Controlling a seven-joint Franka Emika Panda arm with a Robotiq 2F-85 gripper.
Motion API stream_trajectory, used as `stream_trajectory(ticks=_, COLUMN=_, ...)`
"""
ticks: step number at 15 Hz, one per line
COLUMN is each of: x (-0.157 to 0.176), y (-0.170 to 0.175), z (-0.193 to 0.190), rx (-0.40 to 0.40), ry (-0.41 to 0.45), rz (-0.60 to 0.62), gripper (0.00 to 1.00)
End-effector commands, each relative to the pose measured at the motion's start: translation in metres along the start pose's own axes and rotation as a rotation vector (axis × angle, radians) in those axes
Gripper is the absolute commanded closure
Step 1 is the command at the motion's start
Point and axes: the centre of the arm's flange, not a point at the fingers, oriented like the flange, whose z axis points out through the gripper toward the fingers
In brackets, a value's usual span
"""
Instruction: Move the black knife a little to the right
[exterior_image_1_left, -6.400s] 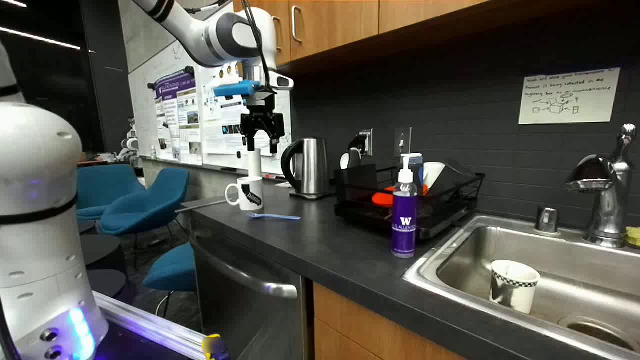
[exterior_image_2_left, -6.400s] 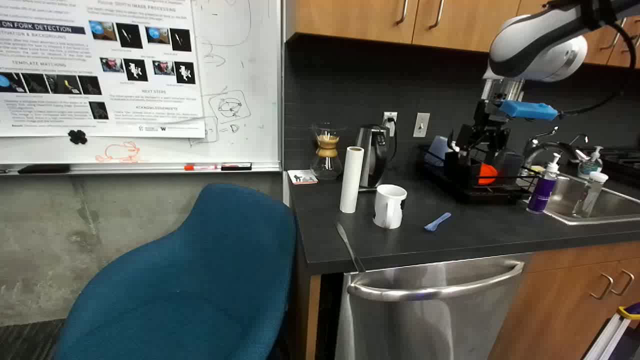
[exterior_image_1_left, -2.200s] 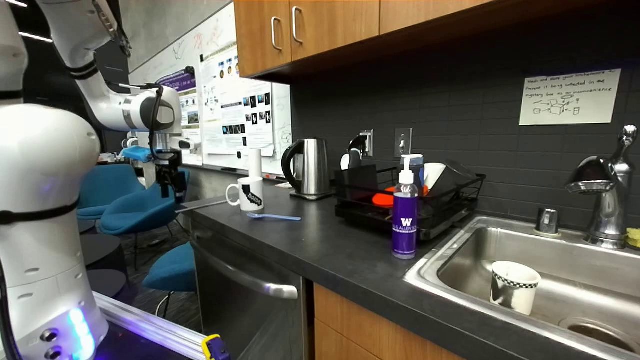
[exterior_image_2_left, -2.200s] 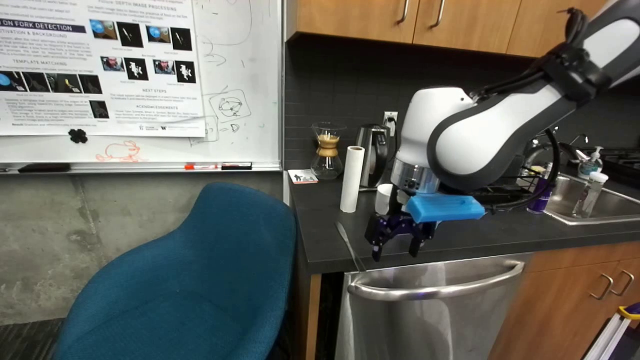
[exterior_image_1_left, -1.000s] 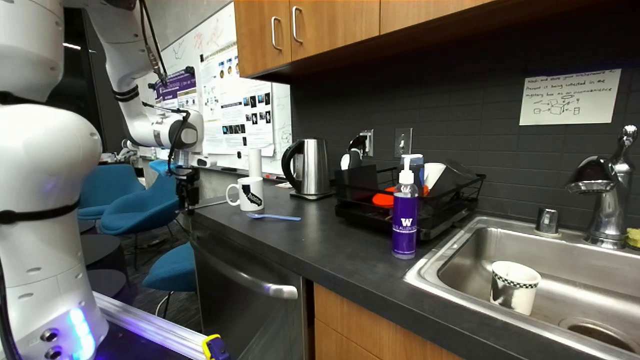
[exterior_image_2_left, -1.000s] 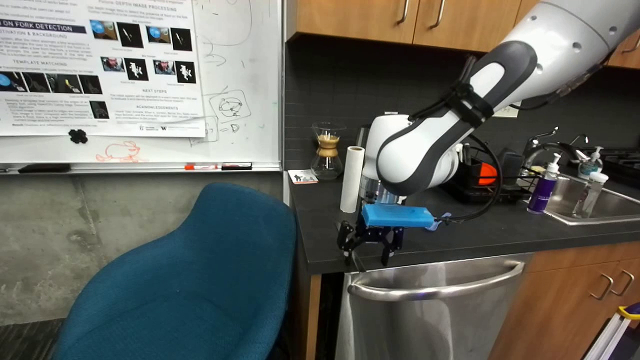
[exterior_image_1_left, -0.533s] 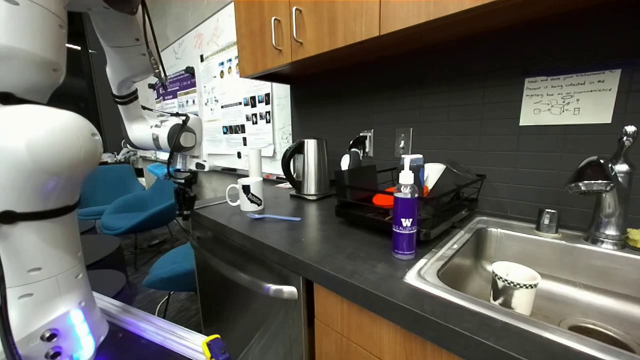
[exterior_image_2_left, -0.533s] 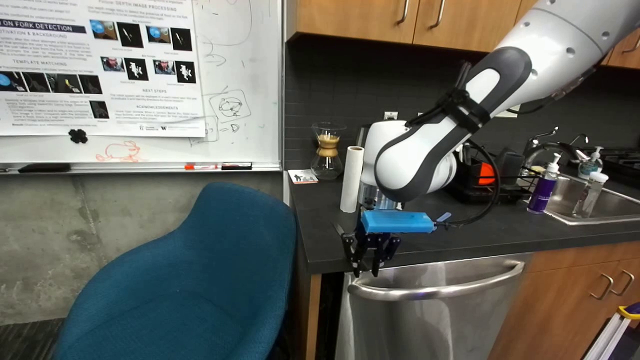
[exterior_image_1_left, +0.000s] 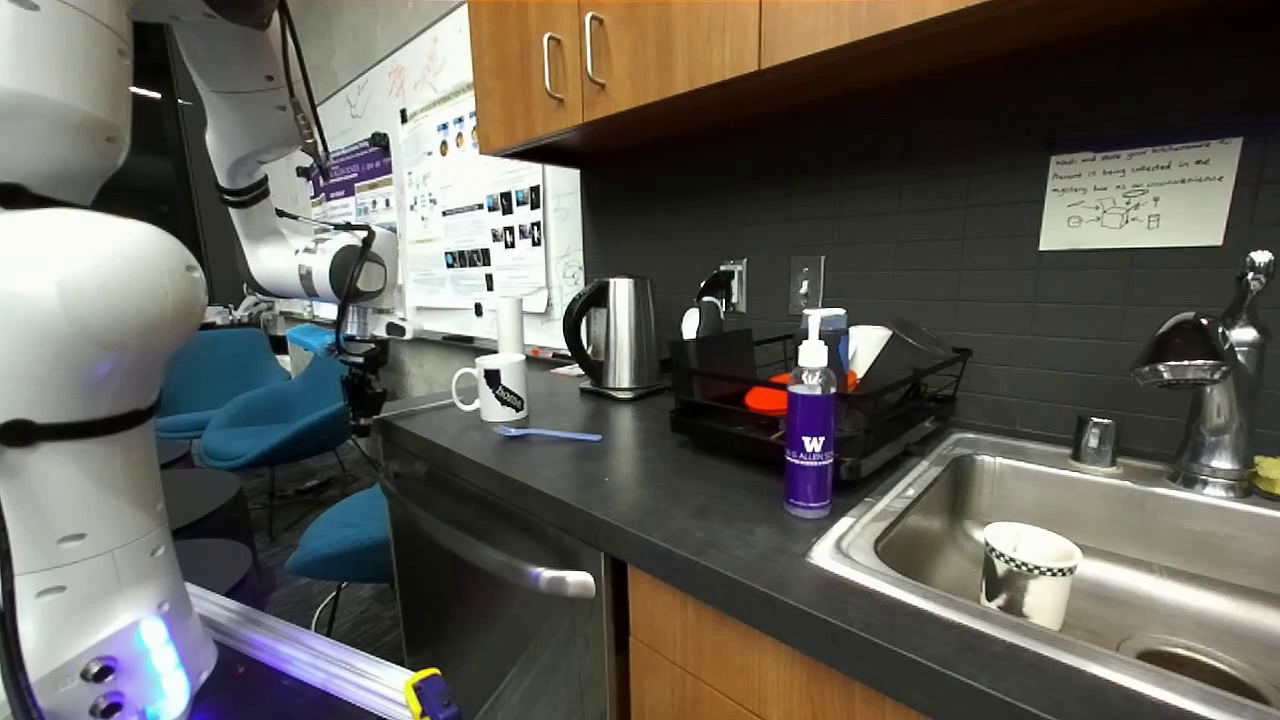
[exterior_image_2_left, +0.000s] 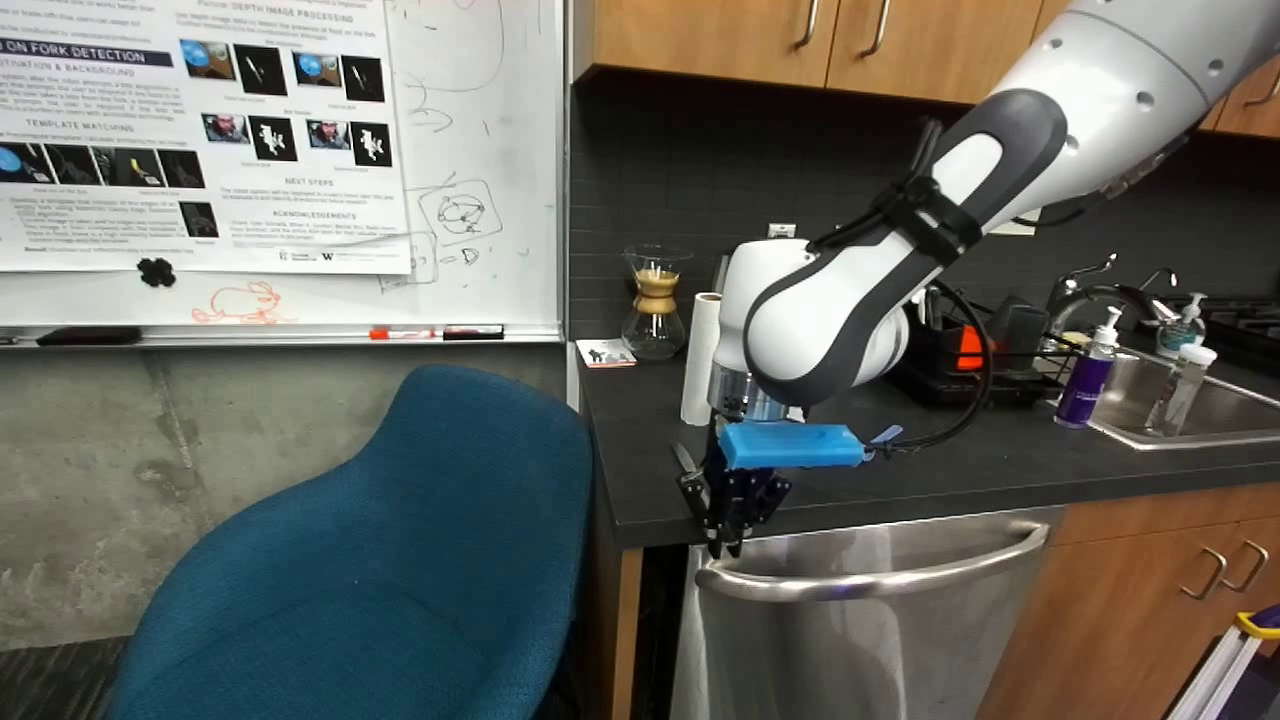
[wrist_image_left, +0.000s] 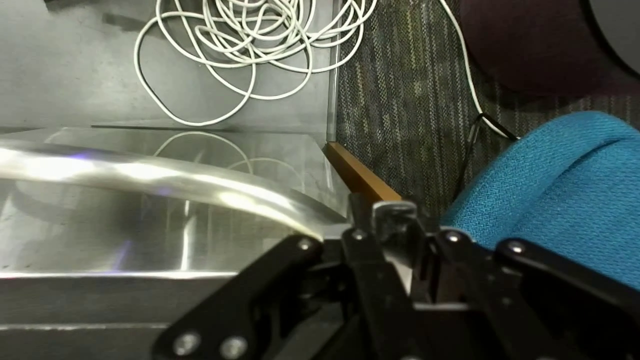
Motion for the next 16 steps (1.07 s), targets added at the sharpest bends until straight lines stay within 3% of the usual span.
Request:
stream_trajectory(ticks=1, x=-0.003, y=0.000, z=-0.020, rx=0.020, ry=0.024, rz=-0.029, gripper=0.95)
stream_trajectory(ticks=12, x=-0.007, y=0.024, z=-0.094, rx=0.017, ry=0.089, rz=-0.075, gripper=0.95)
stream_trajectory(ticks=16, x=-0.007, y=0.055, z=-0.126, rx=-0.012, ry=0.018, rz=-0.228, gripper=0.95)
